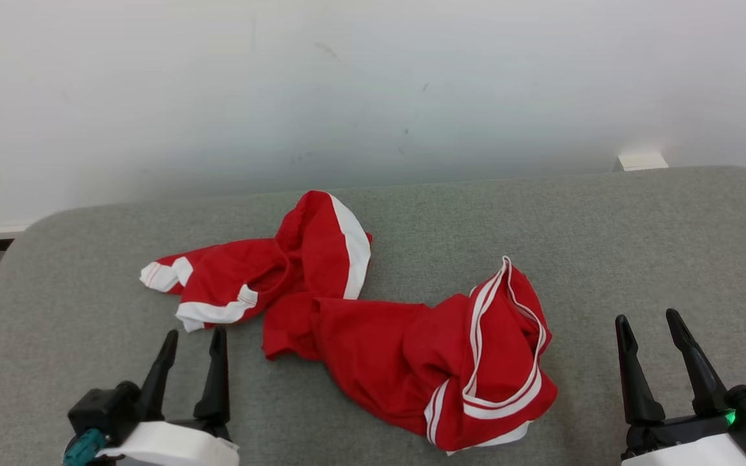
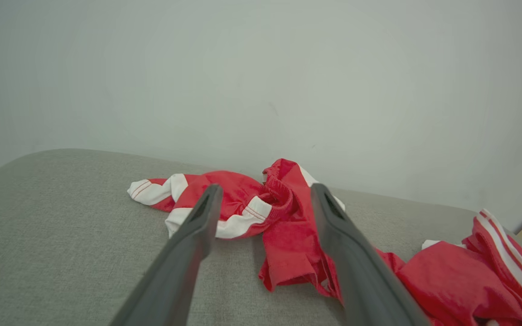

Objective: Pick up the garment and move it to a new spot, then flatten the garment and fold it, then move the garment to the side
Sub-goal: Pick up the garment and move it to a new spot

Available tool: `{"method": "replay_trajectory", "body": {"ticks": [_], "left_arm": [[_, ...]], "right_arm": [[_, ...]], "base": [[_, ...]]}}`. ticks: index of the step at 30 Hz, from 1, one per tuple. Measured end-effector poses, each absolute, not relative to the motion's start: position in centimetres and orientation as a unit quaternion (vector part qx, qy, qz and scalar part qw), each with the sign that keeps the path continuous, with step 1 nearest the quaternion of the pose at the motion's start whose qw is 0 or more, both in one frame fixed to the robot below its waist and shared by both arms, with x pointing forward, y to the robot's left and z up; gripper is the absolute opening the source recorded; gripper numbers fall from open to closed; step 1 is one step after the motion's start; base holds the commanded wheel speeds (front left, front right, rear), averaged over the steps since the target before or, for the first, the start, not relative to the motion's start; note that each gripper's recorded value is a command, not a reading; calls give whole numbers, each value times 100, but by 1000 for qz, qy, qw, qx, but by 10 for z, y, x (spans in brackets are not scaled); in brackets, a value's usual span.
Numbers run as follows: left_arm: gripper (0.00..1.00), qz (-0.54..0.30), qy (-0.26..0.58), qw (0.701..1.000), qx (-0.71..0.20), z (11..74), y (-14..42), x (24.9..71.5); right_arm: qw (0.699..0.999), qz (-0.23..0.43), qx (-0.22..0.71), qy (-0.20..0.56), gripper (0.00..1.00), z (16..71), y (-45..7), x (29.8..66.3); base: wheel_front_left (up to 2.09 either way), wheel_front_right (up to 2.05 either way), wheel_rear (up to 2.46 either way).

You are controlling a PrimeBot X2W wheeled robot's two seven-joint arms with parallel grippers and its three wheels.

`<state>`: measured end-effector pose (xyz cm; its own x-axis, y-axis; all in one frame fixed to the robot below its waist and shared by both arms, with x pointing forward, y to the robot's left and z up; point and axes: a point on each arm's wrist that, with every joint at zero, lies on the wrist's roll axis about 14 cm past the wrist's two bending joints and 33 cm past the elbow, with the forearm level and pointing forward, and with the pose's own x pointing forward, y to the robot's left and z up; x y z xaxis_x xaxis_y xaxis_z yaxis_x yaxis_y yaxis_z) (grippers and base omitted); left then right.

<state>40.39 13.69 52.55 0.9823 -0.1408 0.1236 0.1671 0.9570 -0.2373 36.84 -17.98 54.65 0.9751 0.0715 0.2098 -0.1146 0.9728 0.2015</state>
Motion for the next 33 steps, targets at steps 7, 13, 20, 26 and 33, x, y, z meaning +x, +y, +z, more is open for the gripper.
{"method": "replay_trajectory", "body": {"ticks": [7, 13, 20, 26, 33], "left_arm": [[100, -94, -45, 988, -114, 520, 127, 418], [100, -124, 4, 988, -93, 510, 109, 442], [100, -152, 66, 984, -61, 508, 89, 482], [100, -156, 139, 977, -43, 488, 81, 516], [100, -162, 261, 951, -13, 433, 71, 532]], "right_arm": [[988, 47, 109, -96, 100, 544, -178, 368], [989, 38, 108, -96, 100, 543, -184, 365], [990, 26, 107, -94, 100, 542, -191, 365], [991, 9, 109, -82, 100, 533, -200, 368], [991, -11, 110, -73, 100, 527, -209, 375]], "base": [[0, 0, 0], [0, 0, 0], [0, 0, 0], [0, 0, 0], [0, 0, 0]]}}
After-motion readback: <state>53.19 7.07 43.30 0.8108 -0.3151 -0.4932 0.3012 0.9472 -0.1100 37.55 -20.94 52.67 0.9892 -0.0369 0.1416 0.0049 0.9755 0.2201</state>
